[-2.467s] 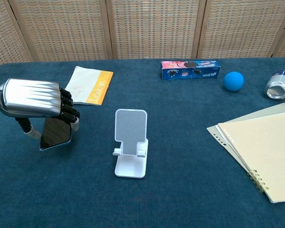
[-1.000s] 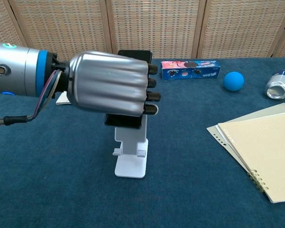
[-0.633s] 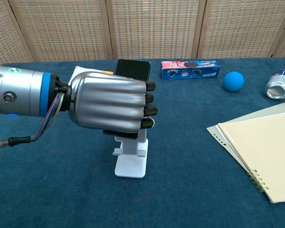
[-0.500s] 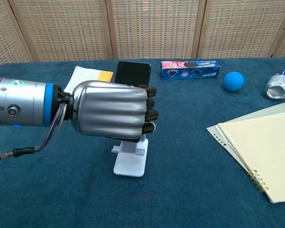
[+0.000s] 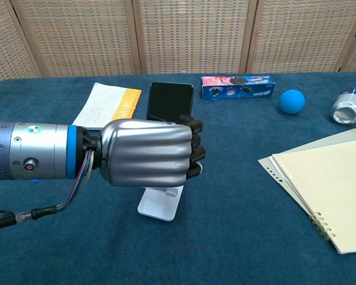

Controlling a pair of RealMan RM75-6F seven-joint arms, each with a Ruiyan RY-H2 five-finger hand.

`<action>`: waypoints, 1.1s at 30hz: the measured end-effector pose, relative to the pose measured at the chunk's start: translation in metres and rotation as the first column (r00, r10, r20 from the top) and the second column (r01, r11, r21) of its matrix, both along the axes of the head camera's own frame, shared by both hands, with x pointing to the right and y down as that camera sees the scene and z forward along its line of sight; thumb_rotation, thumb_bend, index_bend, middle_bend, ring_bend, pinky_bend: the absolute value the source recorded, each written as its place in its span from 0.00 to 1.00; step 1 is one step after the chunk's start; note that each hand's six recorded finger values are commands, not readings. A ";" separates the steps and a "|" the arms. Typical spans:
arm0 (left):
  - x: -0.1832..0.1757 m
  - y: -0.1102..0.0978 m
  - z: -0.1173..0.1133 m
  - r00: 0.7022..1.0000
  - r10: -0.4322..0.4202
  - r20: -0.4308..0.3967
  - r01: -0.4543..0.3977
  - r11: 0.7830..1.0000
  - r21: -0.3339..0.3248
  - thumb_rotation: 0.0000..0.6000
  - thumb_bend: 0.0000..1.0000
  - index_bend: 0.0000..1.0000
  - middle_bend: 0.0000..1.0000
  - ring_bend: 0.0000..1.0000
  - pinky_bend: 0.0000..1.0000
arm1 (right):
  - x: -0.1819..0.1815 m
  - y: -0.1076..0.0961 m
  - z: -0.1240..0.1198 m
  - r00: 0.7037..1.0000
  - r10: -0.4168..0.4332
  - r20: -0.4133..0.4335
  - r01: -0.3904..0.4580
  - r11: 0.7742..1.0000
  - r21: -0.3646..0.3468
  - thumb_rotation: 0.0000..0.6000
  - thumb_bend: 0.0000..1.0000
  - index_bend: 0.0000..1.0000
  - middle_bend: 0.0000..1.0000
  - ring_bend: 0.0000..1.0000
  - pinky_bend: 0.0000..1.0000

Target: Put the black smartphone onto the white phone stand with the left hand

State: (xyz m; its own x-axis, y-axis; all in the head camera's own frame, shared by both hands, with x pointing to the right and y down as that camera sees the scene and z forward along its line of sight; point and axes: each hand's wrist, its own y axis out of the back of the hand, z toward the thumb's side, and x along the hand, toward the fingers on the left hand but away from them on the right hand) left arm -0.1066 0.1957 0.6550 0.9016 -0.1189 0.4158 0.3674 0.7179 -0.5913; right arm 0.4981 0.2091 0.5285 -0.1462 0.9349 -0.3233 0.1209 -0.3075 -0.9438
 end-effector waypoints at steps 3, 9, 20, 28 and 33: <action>-0.002 0.002 0.000 1.000 0.010 0.006 -0.010 1.000 0.006 1.00 0.00 0.54 0.42 0.48 0.41 | 0.000 0.000 0.000 1.000 0.001 0.000 -0.001 1.000 0.000 1.00 0.00 0.00 0.00 0.00 0.00; -0.007 0.006 0.002 1.000 0.023 0.016 -0.024 1.000 0.016 1.00 0.00 0.54 0.42 0.48 0.41 | -0.001 0.001 0.000 1.000 -0.002 0.002 0.002 1.000 -0.002 1.00 0.00 0.00 0.00 0.00 0.00; -0.009 0.011 -0.001 0.999 0.032 0.003 -0.032 0.999 0.019 1.00 0.00 0.20 0.13 0.26 0.31 | -0.002 0.001 0.000 1.000 -0.005 -0.001 0.005 1.000 -0.003 1.00 0.00 0.00 0.00 0.00 0.00; -0.019 0.005 -0.008 0.999 0.043 0.002 -0.043 0.998 0.047 1.00 0.00 0.06 0.00 0.05 0.18 | -0.003 0.002 0.001 1.000 -0.007 -0.005 0.007 1.000 -0.007 1.00 0.00 0.00 0.00 0.00 0.00; -0.028 0.001 -0.015 0.999 0.038 -0.011 -0.037 0.998 0.047 1.00 0.00 0.00 0.00 0.00 0.13 | -0.004 0.003 0.001 1.000 -0.008 -0.007 0.008 1.000 -0.009 1.00 0.00 0.00 0.00 0.00 0.00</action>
State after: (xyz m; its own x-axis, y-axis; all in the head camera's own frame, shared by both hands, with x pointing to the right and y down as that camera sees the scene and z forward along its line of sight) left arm -0.1343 0.1966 0.6402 0.9106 -0.1042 0.4000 0.3331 0.7579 -0.5609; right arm 0.4938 0.2117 0.5298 -0.1410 0.9331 -0.3307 0.1120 -0.3169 -0.9418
